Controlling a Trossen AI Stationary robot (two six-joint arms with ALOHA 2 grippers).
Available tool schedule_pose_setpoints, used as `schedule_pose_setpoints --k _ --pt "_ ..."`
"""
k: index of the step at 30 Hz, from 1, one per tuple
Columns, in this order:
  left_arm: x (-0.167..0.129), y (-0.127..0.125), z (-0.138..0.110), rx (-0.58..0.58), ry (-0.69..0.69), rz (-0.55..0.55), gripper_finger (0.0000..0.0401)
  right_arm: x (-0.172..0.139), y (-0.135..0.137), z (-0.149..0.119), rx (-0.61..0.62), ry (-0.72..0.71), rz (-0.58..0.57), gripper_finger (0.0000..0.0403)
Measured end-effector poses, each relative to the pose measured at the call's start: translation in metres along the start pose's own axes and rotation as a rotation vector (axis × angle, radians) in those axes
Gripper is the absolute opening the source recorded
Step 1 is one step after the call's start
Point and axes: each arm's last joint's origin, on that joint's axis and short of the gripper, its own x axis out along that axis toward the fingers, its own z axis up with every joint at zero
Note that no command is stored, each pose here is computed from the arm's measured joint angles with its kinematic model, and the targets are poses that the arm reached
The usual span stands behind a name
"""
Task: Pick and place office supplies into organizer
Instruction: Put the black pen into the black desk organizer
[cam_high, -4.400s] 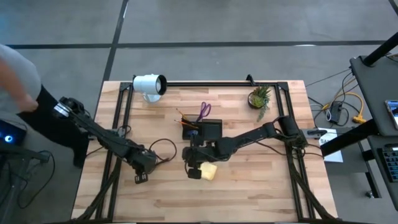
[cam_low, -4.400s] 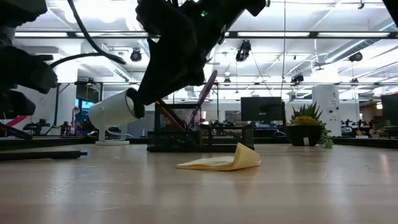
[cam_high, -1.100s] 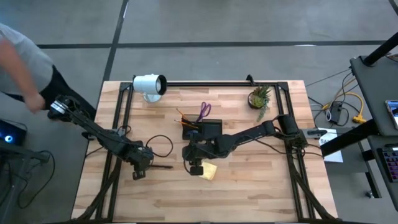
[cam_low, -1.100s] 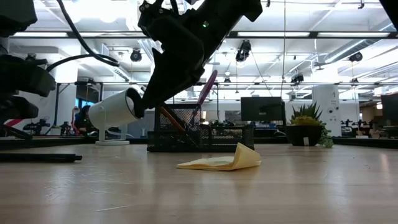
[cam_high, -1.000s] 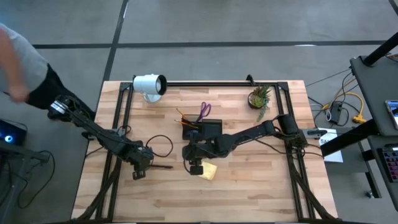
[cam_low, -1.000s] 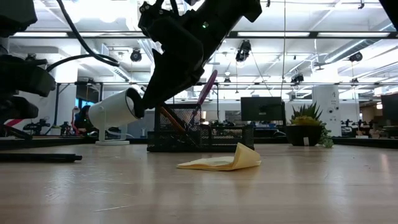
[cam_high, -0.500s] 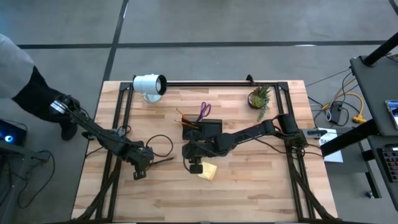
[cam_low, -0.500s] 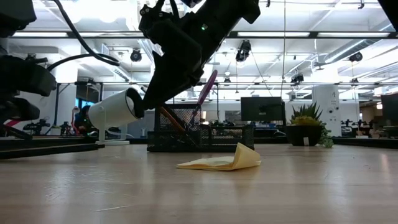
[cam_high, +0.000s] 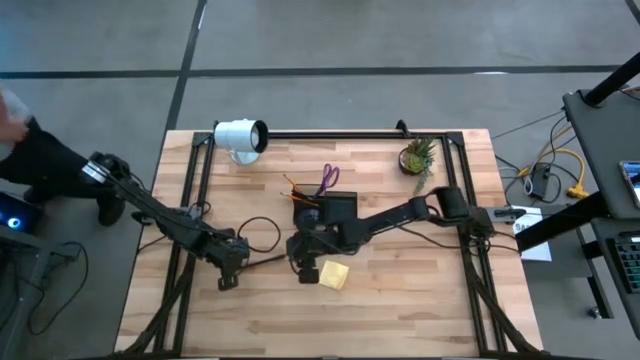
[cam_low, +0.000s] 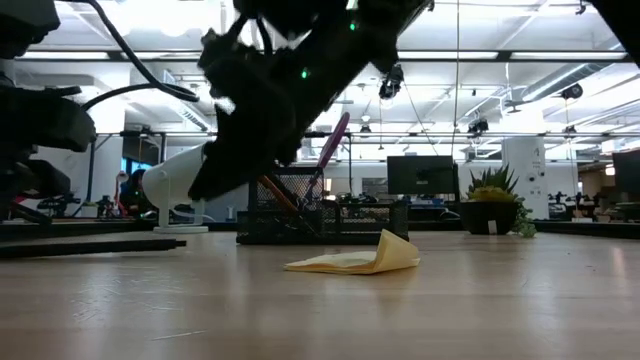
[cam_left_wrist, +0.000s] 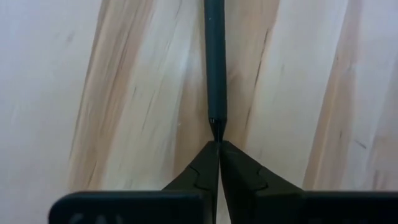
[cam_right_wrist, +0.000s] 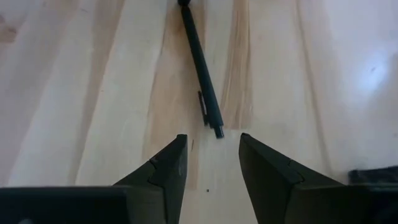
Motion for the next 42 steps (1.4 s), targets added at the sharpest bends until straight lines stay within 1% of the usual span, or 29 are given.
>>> schedule_pose_setpoints --k 5,8,20,24,28,32,42 --pt "0.0 -0.002 0.002 -0.001 -0.024 -0.007 0.0001 0.016 -0.001 -0.013 0.013 0.045 -0.002 0.0146" --pt "0.0 -0.002 0.003 -0.002 -0.038 -0.008 0.0001 0.02 0.0 -0.015 0.013 0.047 -0.001 0.015" --pt "0.01 -0.005 0.008 0.006 -0.087 0.007 0.0 0.036 -0.001 -0.02 0.01 0.002 0.002 0.0147" --pt "0.009 -0.008 0.011 0.005 -0.094 0.002 0.0 0.036 -0.002 -0.021 0.011 0.009 -0.003 0.0142" --pt "-0.004 -0.012 0.015 0.01 -0.137 -0.043 0.0 0.036 -0.002 -0.021 0.007 0.011 -0.003 0.0144" --pt "-0.011 -0.011 0.015 0.005 -0.165 -0.068 0.0 0.036 -0.002 -0.021 0.006 0.012 -0.003 0.0149" --pt "-0.012 -0.012 0.016 0.002 -0.171 -0.085 0.0 0.036 -0.011 -0.022 0.014 0.027 -0.017 0.0147"
